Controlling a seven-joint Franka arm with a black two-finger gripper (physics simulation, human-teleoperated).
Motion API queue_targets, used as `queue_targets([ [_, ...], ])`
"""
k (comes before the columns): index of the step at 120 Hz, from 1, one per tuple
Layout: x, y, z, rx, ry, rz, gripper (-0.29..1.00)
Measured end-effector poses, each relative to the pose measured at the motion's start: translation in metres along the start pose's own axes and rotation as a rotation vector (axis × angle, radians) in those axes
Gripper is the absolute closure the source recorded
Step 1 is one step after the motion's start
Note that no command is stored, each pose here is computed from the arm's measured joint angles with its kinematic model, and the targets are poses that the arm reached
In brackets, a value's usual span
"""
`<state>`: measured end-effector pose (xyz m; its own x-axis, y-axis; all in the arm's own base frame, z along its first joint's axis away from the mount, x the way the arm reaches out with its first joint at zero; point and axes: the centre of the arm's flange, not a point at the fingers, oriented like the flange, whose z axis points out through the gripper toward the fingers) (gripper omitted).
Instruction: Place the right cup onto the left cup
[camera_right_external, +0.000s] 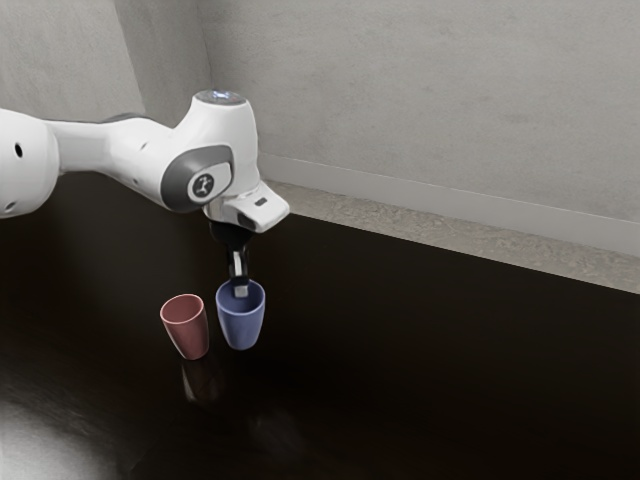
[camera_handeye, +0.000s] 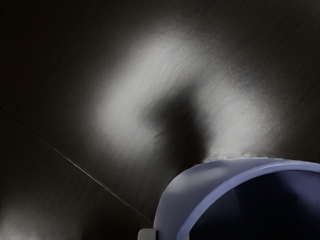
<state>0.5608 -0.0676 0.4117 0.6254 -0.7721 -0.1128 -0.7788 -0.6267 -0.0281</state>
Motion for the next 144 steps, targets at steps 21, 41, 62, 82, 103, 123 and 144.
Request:
queue_targets([
  [21, -0.025, -0.018, -0.005, 0.013, -0.048, -0.034, 0.79],
  [41, -0.047, -0.038, -0.012, 0.031, -0.089, -0.065, 0.79],
  [62, -0.059, -0.048, -0.027, 0.057, -0.11, -0.078, 0.79],
  [82, -0.057, -0.043, -0.035, 0.059, -0.126, -0.064, 0.79],
  [103, -0.064, -0.047, -0.031, 0.047, -0.143, -0.076, 0.79],
  [123, -0.08, -0.058, -0.028, 0.039, -0.156, -0.104, 0.79],
  [144, -0.084, -0.062, -0.027, 0.042, -0.16, -0.106, 0.79],
])
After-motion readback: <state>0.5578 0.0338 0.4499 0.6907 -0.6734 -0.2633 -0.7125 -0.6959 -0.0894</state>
